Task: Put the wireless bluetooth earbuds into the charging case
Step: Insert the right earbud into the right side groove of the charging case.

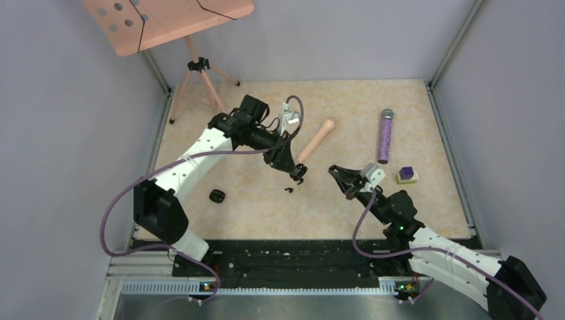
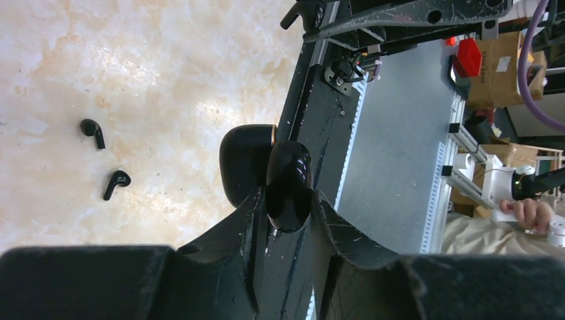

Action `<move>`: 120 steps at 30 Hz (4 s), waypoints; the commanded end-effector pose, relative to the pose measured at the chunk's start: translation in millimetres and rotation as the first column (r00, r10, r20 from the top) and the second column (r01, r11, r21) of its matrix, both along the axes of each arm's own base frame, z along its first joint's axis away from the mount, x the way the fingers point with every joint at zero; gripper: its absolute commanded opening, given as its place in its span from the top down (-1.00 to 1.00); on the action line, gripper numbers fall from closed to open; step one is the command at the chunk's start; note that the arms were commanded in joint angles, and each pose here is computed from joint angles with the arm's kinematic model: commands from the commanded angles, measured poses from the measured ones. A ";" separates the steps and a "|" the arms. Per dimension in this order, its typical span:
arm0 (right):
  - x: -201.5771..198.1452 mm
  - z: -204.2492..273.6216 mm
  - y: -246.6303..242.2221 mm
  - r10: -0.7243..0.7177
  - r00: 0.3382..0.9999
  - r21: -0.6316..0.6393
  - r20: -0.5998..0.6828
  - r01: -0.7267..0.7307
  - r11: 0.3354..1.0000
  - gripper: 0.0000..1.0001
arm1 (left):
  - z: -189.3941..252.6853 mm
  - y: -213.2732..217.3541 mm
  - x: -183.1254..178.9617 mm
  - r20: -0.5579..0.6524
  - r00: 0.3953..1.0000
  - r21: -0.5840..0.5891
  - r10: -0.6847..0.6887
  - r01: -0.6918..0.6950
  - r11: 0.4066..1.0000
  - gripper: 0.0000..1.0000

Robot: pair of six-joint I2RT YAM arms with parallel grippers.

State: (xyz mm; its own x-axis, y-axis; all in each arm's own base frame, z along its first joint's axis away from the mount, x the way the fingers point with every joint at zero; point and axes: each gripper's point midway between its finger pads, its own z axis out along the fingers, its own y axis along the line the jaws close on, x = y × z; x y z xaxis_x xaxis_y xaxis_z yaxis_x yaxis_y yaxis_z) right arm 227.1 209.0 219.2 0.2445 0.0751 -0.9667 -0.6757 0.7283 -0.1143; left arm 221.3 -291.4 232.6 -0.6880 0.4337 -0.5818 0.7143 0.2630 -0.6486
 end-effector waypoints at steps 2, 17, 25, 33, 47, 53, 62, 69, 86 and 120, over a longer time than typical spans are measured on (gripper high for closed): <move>-3.0 37.3 3.0 0.023 0.996 0.074 0.081 -0.029 0.997 1.00 | 14.9 2.7 -3.1 0.183 0.983 -0.042 -0.032 0.041 0.998 1.00; -4.2 38.9 5.6 0.038 0.995 0.078 0.087 -0.045 0.996 1.00 | 6.7 11.4 -5.0 0.302 0.953 0.003 -0.033 0.034 0.999 1.00; -14.0 63.1 19.3 0.126 0.981 0.093 0.145 -0.140 0.986 1.00 | 12.5 5.3 -13.9 0.216 0.975 -0.027 -0.059 0.066 0.997 1.00; -27.7 90.3 39.1 0.248 0.945 0.107 0.211 -0.275 0.956 1.00 | 19.3 2.5 -16.6 0.183 0.981 -0.059 -0.069 0.081 0.995 1.00; -47.4 97.3 52.3 0.368 0.895 0.060 0.252 -0.394 0.917 1.00 | 21.5 1.6 -17.6 -0.095 0.992 -0.100 -0.083 0.074 0.992 1.00; -49.2 92.5 62.0 0.406 0.879 0.032 0.248 -0.427 0.904 1.00 | 26.8 0.7 -18.6 -0.100 0.991 -0.112 -0.084 0.073 0.991 1.00; -46.8 82.8 67.5 0.415 0.878 0.012 0.238 -0.430 0.903 1.00 | 35.7 -1.9 -25.3 -0.218 0.969 -0.168 -0.117 0.081 0.982 1.00; -49.3 87.3 66.4 0.418 0.874 0.022 0.250 -0.436 0.899 1.00 | 44.9 -4.9 -25.7 -0.267 0.956 -0.184 -0.121 0.072 0.980 1.00; -45.9 93.5 67.5 0.405 0.872 0.039 0.273 -0.431 0.901 1.00 | 54.9 -6.0 -31.2 -0.336 0.927 -0.242 -0.169 0.089 0.966 1.00; -51.7 73.3 66.9 0.415 0.825 -0.123 0.384 -0.400 0.908 1.00 | 83.0 -4.9 -37.3 -0.443 0.852 -0.368 -0.279 0.110 0.923 1.00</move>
